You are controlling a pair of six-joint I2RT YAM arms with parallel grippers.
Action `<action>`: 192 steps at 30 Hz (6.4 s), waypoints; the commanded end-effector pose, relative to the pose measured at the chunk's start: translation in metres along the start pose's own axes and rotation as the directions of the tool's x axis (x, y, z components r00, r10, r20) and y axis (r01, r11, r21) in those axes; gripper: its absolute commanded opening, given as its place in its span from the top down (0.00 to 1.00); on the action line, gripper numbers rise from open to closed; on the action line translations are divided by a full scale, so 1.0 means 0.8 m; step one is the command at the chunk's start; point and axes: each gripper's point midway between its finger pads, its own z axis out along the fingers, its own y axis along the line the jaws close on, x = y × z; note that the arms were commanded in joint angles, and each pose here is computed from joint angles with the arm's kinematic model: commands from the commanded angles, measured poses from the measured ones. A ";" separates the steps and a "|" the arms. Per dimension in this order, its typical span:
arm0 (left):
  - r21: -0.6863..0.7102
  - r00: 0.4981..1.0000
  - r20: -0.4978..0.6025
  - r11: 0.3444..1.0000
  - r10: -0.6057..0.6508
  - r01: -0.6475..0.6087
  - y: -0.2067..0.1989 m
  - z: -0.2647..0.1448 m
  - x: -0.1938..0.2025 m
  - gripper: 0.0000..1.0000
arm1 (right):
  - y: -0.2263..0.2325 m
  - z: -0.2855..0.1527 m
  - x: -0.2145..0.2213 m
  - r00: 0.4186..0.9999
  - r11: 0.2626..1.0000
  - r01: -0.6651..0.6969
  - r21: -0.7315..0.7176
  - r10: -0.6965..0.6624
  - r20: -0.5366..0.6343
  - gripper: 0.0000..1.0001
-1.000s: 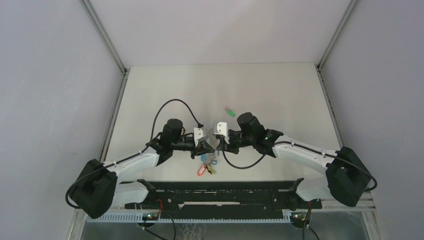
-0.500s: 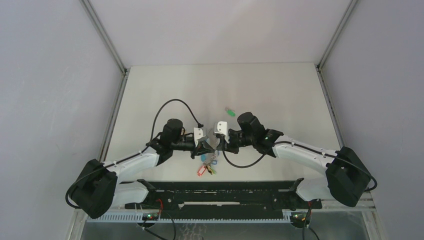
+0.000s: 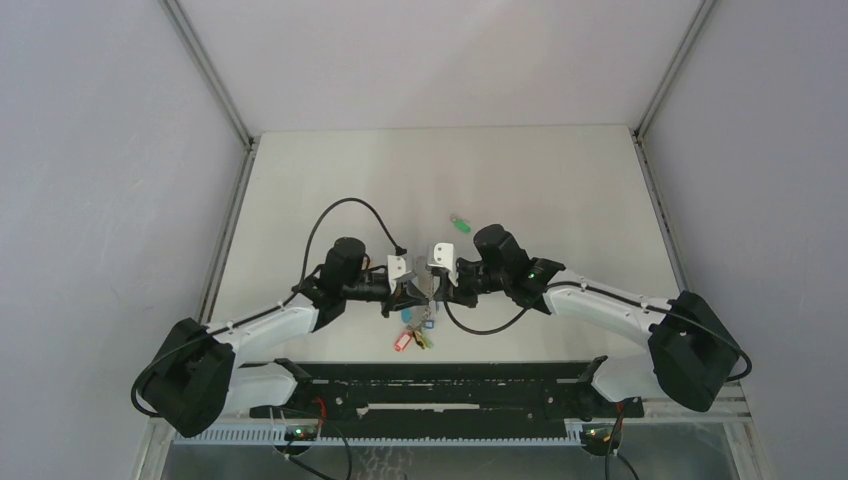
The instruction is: Put the keys on the keyring
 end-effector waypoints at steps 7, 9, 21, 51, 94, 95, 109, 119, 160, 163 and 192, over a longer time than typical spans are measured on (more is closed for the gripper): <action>0.023 0.988 0.110 0.994 0.105 -0.108 -0.001 0.001 -0.049 1.00 | -0.005 0.006 -0.032 0.996 0.999 0.032 -0.008 -0.031 0.078 1.00; 0.025 0.988 0.114 0.994 0.104 -0.108 -0.001 0.002 -0.050 1.00 | -0.004 0.007 -0.032 0.996 0.999 0.032 -0.014 -0.031 0.082 1.00; 0.019 0.989 0.111 0.995 0.094 -0.097 0.000 0.002 -0.051 1.00 | -0.006 0.009 -0.040 0.994 0.999 0.049 -0.015 -0.048 0.102 1.00; -0.046 0.991 0.074 0.993 0.110 -0.107 0.008 0.001 -0.045 1.00 | -0.004 -0.008 -0.046 0.991 0.996 0.091 -0.019 -0.089 0.099 0.82; -0.227 0.999 0.030 0.973 0.041 -0.033 0.050 -0.021 -0.031 1.00 | 0.048 0.014 0.111 0.933 0.904 -0.351 0.244 0.359 0.011 0.81; -0.227 0.999 0.028 0.973 0.039 -0.032 0.050 -0.021 -0.030 1.00 | 0.046 0.012 0.118 0.934 0.899 -0.348 0.266 0.356 0.020 0.81; -0.222 0.999 0.032 0.975 0.041 -0.033 0.050 -0.020 -0.031 1.00 | 0.049 0.026 0.130 0.960 0.926 -0.278 0.255 0.277 0.039 0.82; -0.215 0.999 0.033 0.976 0.042 -0.034 0.048 -0.019 -0.031 1.00 | 0.041 0.027 0.131 0.963 0.921 -0.265 0.285 0.267 0.032 0.94; -0.205 0.998 0.033 0.978 0.044 -0.036 0.046 -0.019 -0.032 1.00 | 0.070 -0.112 0.135 0.556 0.522 -0.641 0.563 0.821 -0.128 1.00; -0.205 0.999 0.033 0.978 0.044 -0.036 0.046 -0.019 -0.032 1.00 | 0.054 -0.112 0.137 0.546 0.516 -0.629 0.581 0.826 -0.142 1.00; -0.206 0.998 0.035 0.978 0.042 -0.034 0.047 -0.018 -0.032 1.00 | -0.074 -0.044 0.153 0.609 0.583 -0.542 0.605 0.769 -0.196 1.00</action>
